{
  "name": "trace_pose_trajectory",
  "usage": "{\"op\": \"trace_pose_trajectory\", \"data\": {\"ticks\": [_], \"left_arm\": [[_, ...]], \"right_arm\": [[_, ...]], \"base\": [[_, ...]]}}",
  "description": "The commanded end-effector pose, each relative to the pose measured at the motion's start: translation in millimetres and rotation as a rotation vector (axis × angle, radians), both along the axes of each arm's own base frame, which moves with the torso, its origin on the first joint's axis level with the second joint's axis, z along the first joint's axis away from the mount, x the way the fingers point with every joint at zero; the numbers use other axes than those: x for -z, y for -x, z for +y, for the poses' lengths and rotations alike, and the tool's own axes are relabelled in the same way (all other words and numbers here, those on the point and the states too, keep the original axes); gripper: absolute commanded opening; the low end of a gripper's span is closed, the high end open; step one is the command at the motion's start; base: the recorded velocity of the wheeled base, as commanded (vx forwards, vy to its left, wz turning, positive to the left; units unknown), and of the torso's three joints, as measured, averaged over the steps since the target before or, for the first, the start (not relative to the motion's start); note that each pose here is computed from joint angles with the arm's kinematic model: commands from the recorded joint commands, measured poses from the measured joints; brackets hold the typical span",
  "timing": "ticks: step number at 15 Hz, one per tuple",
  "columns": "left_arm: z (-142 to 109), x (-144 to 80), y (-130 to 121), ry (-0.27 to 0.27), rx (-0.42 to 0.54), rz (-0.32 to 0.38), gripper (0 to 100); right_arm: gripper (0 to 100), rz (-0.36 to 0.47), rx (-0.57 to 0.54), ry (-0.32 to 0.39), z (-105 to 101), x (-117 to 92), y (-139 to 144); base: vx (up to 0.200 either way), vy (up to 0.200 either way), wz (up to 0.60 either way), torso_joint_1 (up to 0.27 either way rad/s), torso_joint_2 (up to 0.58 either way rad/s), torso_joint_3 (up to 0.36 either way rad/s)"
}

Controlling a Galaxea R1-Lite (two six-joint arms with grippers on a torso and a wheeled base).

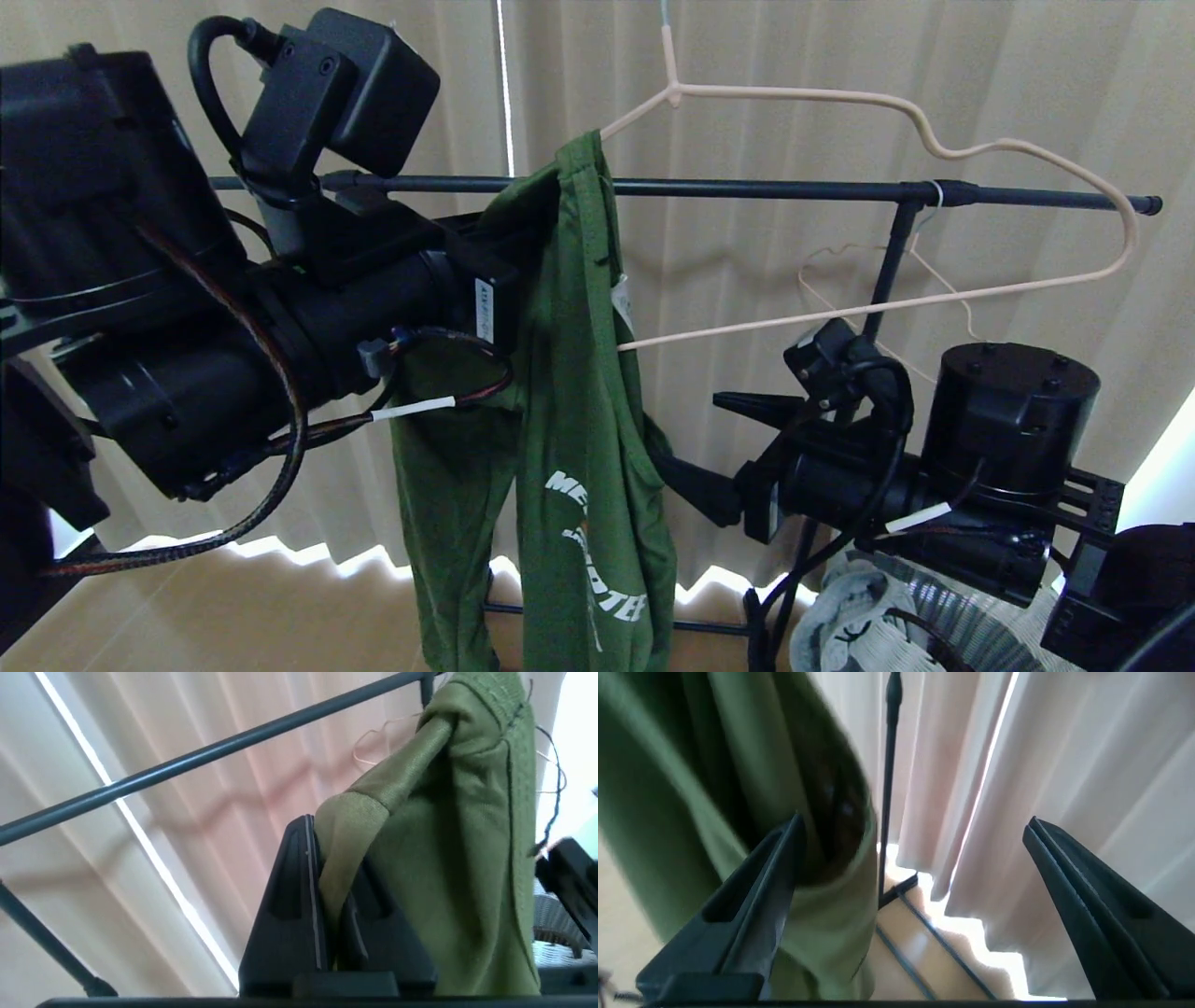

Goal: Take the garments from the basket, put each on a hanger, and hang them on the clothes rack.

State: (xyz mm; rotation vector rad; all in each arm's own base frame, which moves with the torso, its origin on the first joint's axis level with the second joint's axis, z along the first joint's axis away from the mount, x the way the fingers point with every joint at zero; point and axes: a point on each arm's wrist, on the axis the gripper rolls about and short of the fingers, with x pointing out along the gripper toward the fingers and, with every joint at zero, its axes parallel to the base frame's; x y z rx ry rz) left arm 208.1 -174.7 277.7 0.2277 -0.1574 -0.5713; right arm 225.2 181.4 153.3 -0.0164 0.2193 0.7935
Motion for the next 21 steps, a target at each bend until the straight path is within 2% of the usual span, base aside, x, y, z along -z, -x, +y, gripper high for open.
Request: {"op": "trace_pose_trajectory", "data": {"ticks": [1, 4, 8, 9, 11, 12, 13, 14, 16, 19, 21], "left_arm": [[0, -1, 0, 0.001, 0.000, -0.002, 0], [2, 0, -1, -0.010, -0.012, -0.006, 0], [6, 2, -5, -0.033, -0.035, -0.013, 0], [7, 2, -5, -0.036, -0.037, -0.013, 0], [9, 9, -6, -0.069, -0.047, -0.005, 0], [14, 15, -8, -0.104, -0.067, -0.005, 0], [23, 24, -12, -0.171, -0.103, -0.009, 0], [28, 26, -15, -0.191, -0.125, -0.010, 0], [33, 26, -14, -0.191, -0.142, -0.010, 0], [42, 42, -7, -0.228, -0.149, 0.035, 0], [44, 48, -6, -0.248, -0.152, 0.045, 0]], "right_arm": [[100, 0.017, -0.013, 0.016, 1, 6, 5], [100, 0.039, -0.011, 0.050, -6, 14, 13], [100, 0.028, 0.041, 0.128, -33, 22, 22], [0, 0.026, 0.053, 0.131, -38, 22, 23], [0, 0.012, 0.080, 0.120, -46, 17, 25], [0, 0.009, 0.105, 0.119, -50, 16, 24], [0, 0.002, 0.152, 0.117, -59, 14, 21], [0, -0.004, 0.178, 0.113, -66, 12, 20], [0, -0.013, 0.222, 0.106, -76, 9, 18], [0, -0.041, 0.317, 0.103, -96, 2, 8], [0, -0.048, 0.337, 0.106, -101, 2, 6]], "base": [[0.000, 0.000, 0.00, 0.000, 0.00, 0.000], [0.000, 0.000, 0.00, 0.000, 0.00, 0.000], [0.000, 0.000, 0.00, 0.000, 0.00, 0.000], [0.000, 0.000, 0.00, 0.000, 0.00, 0.000], [0.000, 0.000, 0.00, 0.000, 0.00, 0.000], [0.000, 0.000, 0.00, 0.000, 0.00, 0.000], [0.000, 0.000, 0.00, 0.000, 0.00, 0.000], [0.000, 0.000, 0.00, 0.000, 0.00, 0.000], [0.000, 0.000, 0.00, 0.000, 0.00, 0.000], [0.000, 0.000, 0.00, 0.000, 0.00, 0.000], [0.000, 0.000, 0.00, 0.000, 0.00, 0.000]]}}
